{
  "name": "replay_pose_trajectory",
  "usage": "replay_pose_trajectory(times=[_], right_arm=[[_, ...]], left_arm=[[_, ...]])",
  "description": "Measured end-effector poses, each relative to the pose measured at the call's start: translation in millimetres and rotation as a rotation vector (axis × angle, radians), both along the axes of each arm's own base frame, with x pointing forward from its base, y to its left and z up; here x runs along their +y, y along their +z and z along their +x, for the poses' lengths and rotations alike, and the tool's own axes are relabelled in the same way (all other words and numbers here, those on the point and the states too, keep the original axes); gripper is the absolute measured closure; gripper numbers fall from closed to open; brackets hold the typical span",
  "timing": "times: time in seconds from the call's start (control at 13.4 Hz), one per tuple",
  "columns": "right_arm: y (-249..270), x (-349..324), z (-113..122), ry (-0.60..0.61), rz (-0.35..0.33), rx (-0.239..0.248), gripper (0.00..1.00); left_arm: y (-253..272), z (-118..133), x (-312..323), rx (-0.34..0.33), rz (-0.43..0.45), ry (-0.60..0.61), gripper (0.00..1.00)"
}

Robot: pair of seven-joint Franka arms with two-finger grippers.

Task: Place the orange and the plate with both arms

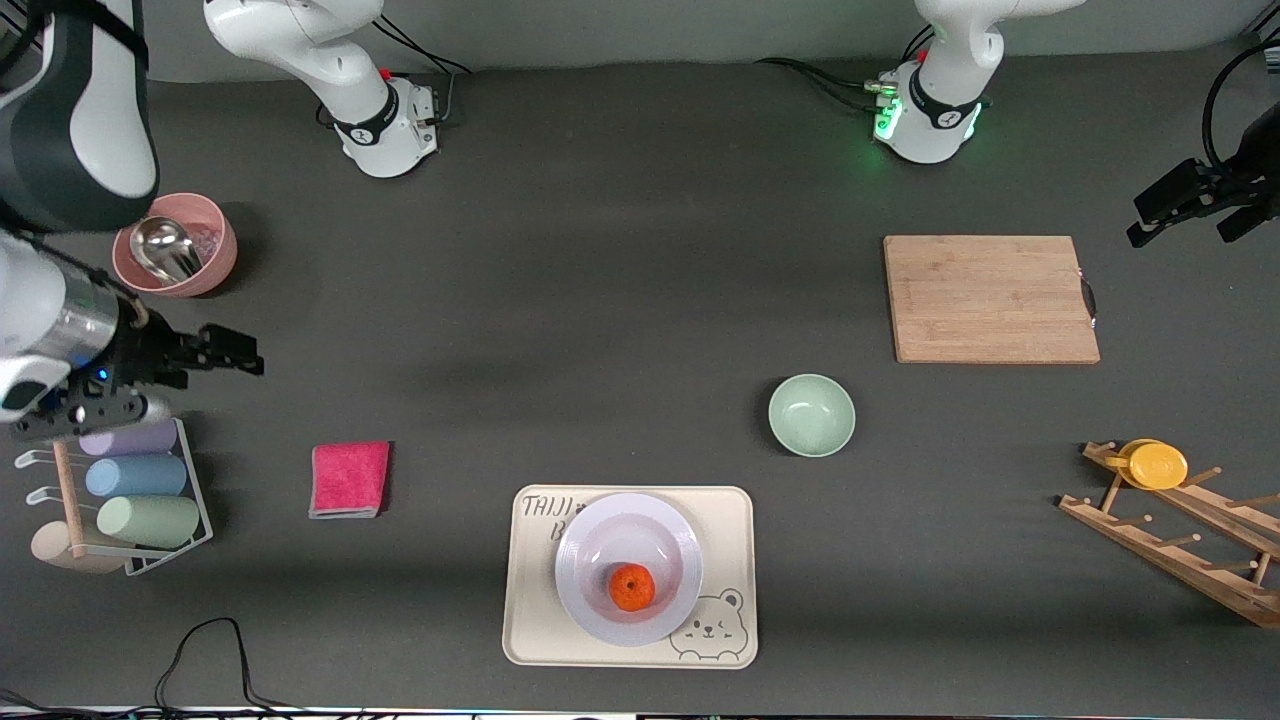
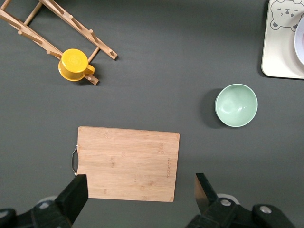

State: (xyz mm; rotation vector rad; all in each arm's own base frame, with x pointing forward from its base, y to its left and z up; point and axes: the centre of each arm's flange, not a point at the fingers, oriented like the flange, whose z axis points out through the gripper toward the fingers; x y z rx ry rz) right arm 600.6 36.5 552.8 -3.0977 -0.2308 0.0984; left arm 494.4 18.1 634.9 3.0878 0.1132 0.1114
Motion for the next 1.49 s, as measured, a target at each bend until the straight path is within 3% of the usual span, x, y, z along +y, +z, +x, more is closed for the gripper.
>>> replay_pose_trajectory(times=[0.3, 0.97, 1.19, 1.49], right_arm=[[21.2, 0.9, -22.6, 0.020, 0.009, -0.022, 0.00], [31.9, -2.0, -22.2, -0.073, -0.003, -0.035, 0.00], [53.9, -37.5, -22.4, -0.138, -0.004, -0.057, 0.00], [70.3, -17.2, -33.4, -0.128, 0.010, -0.038, 0.00]], left_arm=[[0.0, 0.0, 0.2, 0.000, 0.000, 0.000, 0.00], [-0.6, -0.1, 3.4, 0.002, 0.008, 0.004, 0.00], [0.6, 1.6, 5.8, -0.014, 0.032, 0.004, 0.00], [-2.2, 2.3, 8.0, -0.013, 0.051, 0.004, 0.00]])
